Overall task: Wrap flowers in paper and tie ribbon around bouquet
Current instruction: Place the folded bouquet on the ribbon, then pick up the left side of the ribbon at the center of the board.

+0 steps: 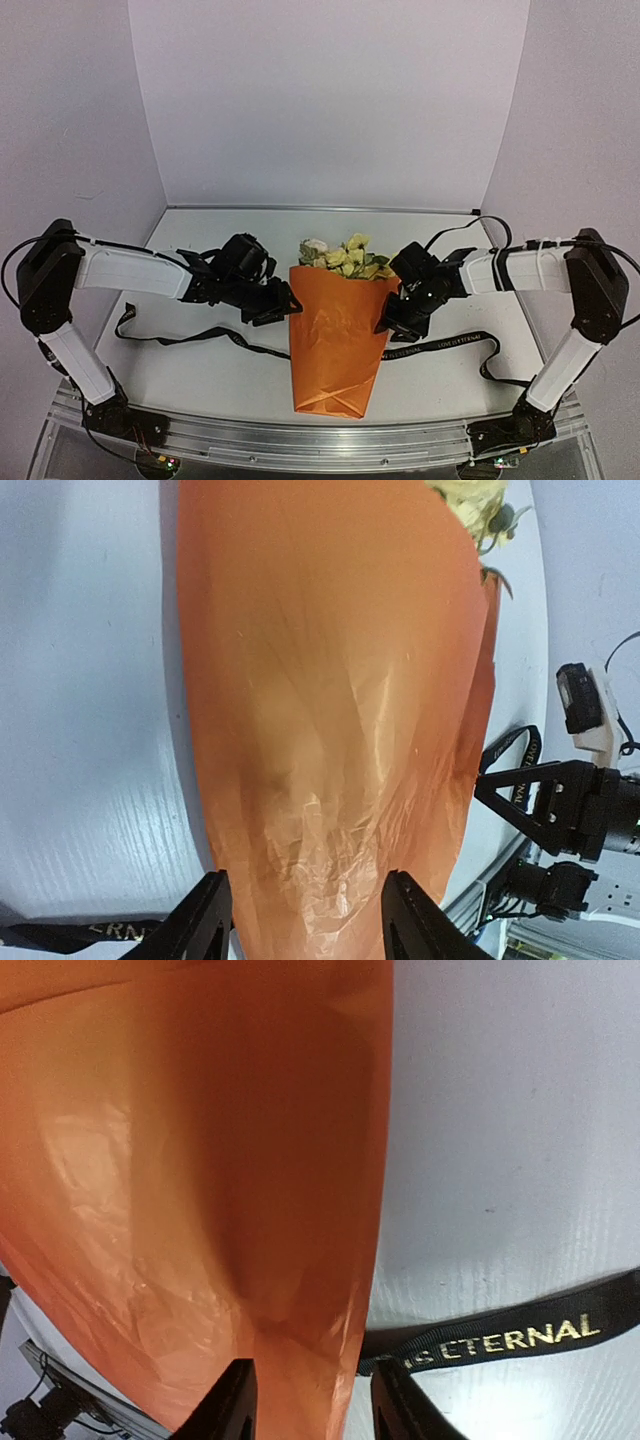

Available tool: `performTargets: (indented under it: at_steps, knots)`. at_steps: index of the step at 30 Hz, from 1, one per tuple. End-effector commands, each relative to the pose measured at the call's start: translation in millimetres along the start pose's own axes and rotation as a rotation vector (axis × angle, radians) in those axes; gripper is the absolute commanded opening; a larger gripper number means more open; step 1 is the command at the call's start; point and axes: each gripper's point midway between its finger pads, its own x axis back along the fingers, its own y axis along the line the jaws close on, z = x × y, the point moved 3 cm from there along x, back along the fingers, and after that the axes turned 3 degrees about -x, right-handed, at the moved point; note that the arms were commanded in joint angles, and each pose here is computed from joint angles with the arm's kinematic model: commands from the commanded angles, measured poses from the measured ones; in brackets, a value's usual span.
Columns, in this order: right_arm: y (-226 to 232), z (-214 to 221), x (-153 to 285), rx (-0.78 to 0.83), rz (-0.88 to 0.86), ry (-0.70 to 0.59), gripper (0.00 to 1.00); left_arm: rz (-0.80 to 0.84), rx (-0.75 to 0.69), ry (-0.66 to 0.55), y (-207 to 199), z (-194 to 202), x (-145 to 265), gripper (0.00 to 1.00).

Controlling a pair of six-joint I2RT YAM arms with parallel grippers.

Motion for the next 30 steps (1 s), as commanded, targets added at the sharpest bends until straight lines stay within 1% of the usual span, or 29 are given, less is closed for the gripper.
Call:
performTargets:
  at_steps: [1, 3, 7, 12, 13, 16, 18, 20, 23, 25, 30]
  knots:
    - [-11, -4, 31, 0.056, 0.05, -0.096, 0.53, -0.058, 0.022, -0.175, -4, -26, 38, 0.59]
    - [-26, -4, 42, 0.055, 0.094, -0.142, 0.61, -0.12, 0.076, -0.224, 10, -31, 53, 0.63]
    - [-58, -6, 64, 0.035, 0.175, -0.256, 0.72, -0.252, 0.276, -0.345, 53, -32, 89, 0.64]
    - [-93, -6, 86, 0.005, 0.244, -0.384, 0.76, -0.409, 0.572, -0.487, 109, -6, 137, 0.65]
    - [-98, -6, 90, -0.007, 0.244, -0.408, 0.77, -0.447, 0.614, -0.497, 120, 2, 143, 0.65]
    - [-118, -7, 97, -0.053, 0.257, -0.485, 0.85, -0.526, 0.774, -0.535, 147, 23, 154, 0.67]
    - [-128, -6, 99, -0.075, 0.259, -0.515, 0.88, -0.571, 0.82, -0.552, 161, 33, 159, 0.68]
    - [-133, -4, 99, -0.074, 0.263, -0.517, 0.91, -0.616, 0.864, -0.588, 174, 40, 166, 0.7]
    - [-139, -3, 100, -0.073, 0.279, -0.506, 0.95, -0.671, 0.901, -0.636, 196, 41, 176, 0.71]
    - [-145, -3, 100, -0.091, 0.296, -0.5, 0.98, -0.711, 0.922, -0.642, 210, 40, 179, 0.72]
    - [-164, 0, 96, -0.203, 0.295, -0.471, 0.98, -0.726, 0.937, -0.636, 233, 29, 179, 0.74]
